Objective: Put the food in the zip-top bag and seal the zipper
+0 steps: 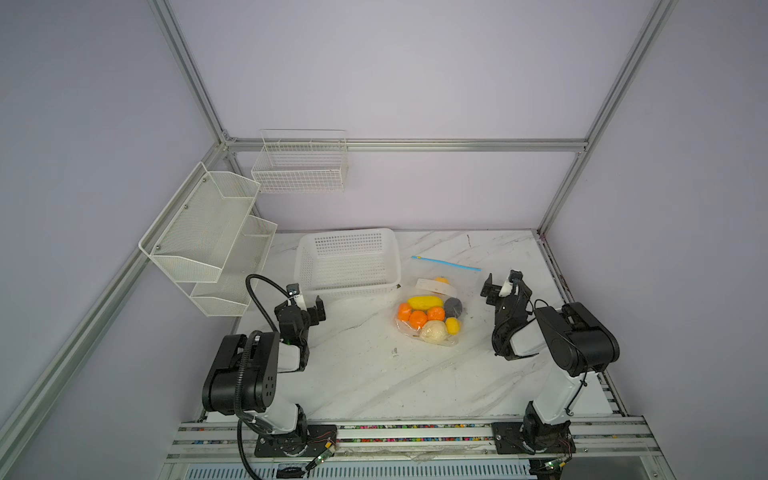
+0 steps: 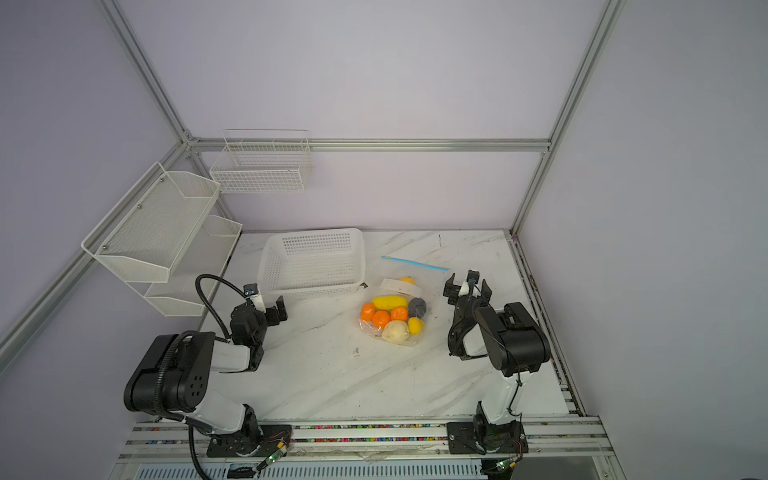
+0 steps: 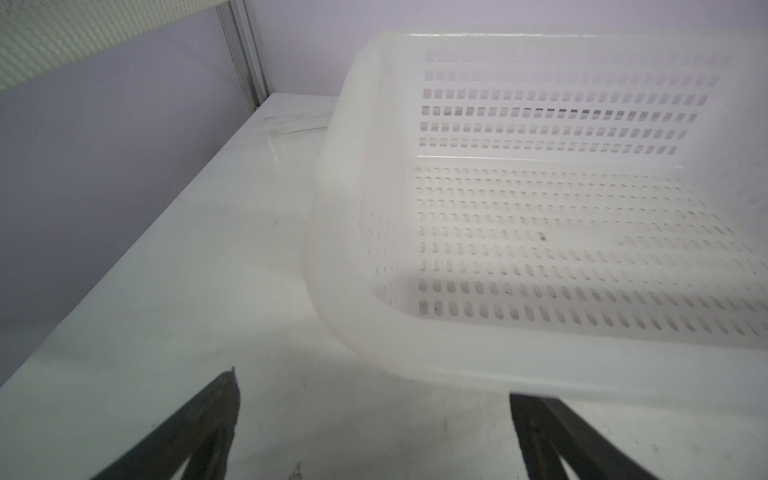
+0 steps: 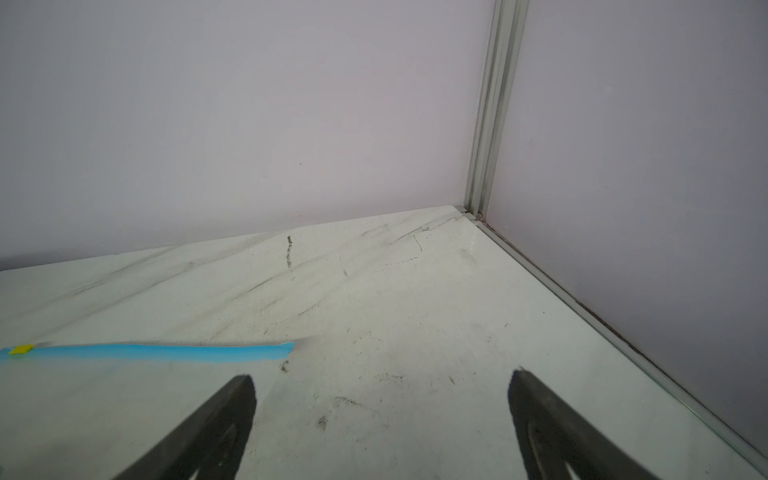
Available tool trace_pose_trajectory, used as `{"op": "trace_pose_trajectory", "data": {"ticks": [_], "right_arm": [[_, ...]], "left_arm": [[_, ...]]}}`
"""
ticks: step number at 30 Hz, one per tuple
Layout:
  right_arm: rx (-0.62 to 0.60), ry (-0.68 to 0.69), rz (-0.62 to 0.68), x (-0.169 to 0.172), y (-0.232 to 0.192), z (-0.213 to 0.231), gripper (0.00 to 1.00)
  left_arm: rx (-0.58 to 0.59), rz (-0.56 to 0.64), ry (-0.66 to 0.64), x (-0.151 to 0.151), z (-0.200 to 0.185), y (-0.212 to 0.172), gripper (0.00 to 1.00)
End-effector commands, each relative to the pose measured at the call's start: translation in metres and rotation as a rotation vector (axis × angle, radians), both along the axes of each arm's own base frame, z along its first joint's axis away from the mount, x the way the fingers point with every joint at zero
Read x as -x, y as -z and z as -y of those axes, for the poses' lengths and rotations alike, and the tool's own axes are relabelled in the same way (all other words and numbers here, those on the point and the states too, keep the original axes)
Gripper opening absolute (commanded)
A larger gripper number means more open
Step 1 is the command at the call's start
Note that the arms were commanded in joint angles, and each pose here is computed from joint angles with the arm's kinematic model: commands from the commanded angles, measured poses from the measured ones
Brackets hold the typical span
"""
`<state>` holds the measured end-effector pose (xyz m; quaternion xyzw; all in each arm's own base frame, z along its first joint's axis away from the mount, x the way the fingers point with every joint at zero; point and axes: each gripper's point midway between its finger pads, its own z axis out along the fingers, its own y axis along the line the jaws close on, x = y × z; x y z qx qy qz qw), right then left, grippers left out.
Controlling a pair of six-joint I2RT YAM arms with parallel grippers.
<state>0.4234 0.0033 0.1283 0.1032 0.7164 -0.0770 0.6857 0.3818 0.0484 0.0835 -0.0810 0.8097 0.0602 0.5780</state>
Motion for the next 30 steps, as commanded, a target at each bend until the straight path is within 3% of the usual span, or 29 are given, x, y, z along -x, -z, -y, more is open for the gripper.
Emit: {"op": "trace_pose_trajectory", "data": {"ticks": [1,11,17,30], "right_arm": [[-0.020,0.015,0.033,-0.003,-0.010,0.004,0.97],[-0.040,-0.039,0.009,-0.012,-0.007,0.005,0.97],[-0.019,-0.179,-0.037,-0.023,-0.001,-0.014,0.97],[-0.028,-0.190,-0.035,-0.022,-0.002,-0.011,0.97]], "left_arm": [[-0.018,0.104,0.012,-0.015,0.000,-0.030,1.00],[-0.018,0.091,0.013,-0.018,0.000,-0.028,1.00],[-0.020,0.090,0.014,-0.018,0.000,-0.028,1.00],[-0.022,0.098,0.020,-0.016,0.002,-0.031,1.00]]}}
